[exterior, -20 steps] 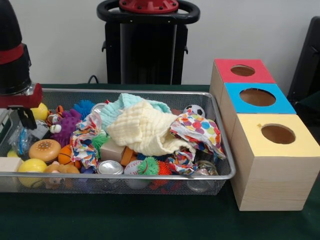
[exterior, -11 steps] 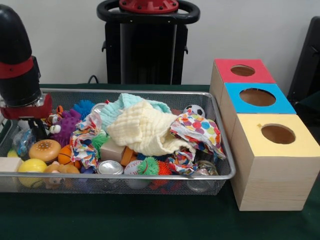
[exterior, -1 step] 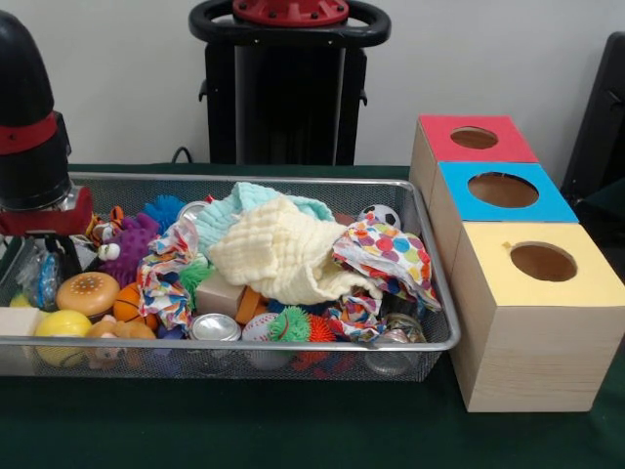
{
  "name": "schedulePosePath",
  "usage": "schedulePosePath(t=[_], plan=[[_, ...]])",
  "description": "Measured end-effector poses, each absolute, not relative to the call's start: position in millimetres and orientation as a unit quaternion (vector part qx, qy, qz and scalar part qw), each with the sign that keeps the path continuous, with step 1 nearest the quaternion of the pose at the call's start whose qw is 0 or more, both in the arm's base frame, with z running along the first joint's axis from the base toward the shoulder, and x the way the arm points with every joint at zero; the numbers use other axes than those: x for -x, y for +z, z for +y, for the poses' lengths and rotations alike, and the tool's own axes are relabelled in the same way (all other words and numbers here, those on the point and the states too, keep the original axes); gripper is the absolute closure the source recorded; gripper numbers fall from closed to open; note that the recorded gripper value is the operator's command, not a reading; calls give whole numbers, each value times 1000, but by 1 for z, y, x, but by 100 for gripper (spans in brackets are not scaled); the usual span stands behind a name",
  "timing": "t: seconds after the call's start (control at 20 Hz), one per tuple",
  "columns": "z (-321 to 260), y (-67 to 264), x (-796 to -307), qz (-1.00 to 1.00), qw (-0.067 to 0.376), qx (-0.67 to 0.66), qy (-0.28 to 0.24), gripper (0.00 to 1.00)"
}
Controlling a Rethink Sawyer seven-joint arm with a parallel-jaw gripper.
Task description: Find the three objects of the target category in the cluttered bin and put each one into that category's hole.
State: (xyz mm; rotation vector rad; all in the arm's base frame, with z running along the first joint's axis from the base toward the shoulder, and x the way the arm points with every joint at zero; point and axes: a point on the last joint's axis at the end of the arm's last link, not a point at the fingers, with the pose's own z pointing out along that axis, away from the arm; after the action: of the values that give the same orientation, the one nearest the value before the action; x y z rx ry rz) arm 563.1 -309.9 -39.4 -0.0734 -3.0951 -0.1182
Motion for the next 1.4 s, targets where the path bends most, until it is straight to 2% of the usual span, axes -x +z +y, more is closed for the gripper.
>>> schedulePosePath(t=[0.9,1.4], plan=[[-312,-37,-563,-999,21,24,-36,0],[-324,-9,-571,-999,20,30,-25,0]])
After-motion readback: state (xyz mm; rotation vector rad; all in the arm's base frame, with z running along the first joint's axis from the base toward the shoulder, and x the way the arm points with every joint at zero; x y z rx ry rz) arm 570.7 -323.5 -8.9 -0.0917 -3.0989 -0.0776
